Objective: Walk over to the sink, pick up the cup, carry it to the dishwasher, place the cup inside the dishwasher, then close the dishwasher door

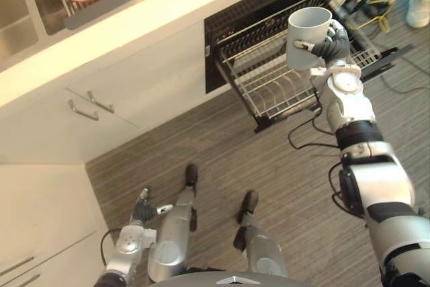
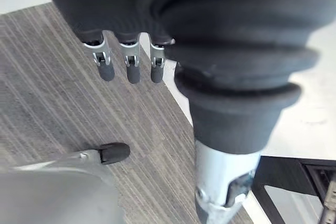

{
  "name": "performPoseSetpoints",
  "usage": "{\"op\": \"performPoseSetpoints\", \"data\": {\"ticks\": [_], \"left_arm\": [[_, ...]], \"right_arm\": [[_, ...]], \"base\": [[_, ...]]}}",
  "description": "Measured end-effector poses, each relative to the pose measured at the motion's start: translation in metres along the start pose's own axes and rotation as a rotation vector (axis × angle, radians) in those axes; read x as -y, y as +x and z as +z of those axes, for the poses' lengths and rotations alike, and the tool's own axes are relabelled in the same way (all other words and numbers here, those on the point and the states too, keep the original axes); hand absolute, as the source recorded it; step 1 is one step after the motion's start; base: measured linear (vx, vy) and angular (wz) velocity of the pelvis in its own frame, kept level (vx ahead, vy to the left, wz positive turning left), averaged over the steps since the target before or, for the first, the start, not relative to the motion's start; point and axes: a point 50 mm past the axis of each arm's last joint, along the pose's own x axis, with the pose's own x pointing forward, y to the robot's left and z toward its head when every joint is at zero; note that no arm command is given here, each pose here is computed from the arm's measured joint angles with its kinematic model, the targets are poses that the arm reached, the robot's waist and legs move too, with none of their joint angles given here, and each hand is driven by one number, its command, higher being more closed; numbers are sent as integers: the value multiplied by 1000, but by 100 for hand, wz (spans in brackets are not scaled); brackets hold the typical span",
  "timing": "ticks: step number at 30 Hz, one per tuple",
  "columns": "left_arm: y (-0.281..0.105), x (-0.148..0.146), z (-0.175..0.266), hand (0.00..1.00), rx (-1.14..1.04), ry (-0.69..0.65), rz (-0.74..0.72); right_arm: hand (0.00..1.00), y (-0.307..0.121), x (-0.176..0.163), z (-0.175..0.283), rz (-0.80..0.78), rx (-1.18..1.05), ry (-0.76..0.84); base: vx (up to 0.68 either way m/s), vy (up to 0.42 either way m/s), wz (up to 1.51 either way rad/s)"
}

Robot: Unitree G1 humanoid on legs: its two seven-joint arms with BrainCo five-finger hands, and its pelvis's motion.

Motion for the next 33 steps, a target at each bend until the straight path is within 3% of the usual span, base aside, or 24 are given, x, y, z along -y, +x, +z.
{"op": "performPoseSetpoints", "data": {"ticks": [10, 19, 20, 33], "left_arm": [[1, 23, -5, 0, -39, -66, -111], [1, 34, -3, 0, -45, -67, -180], [1, 36, -3, 0, -48, -69, -187], [0, 45, -2, 0, -50, -53, -227]], "right_arm": [[100, 11, 25, 5, 22, -213, -252], [100, 14, 39, 22, -10, -236, -321], [0, 15, 41, 30, -17, -220, -325], [0, 18, 39, 44, -63, -197, -429]], "base": [[45, -28, 13], [44, -7, 8], [25, -20, 5], [34, -52, 2]]}}
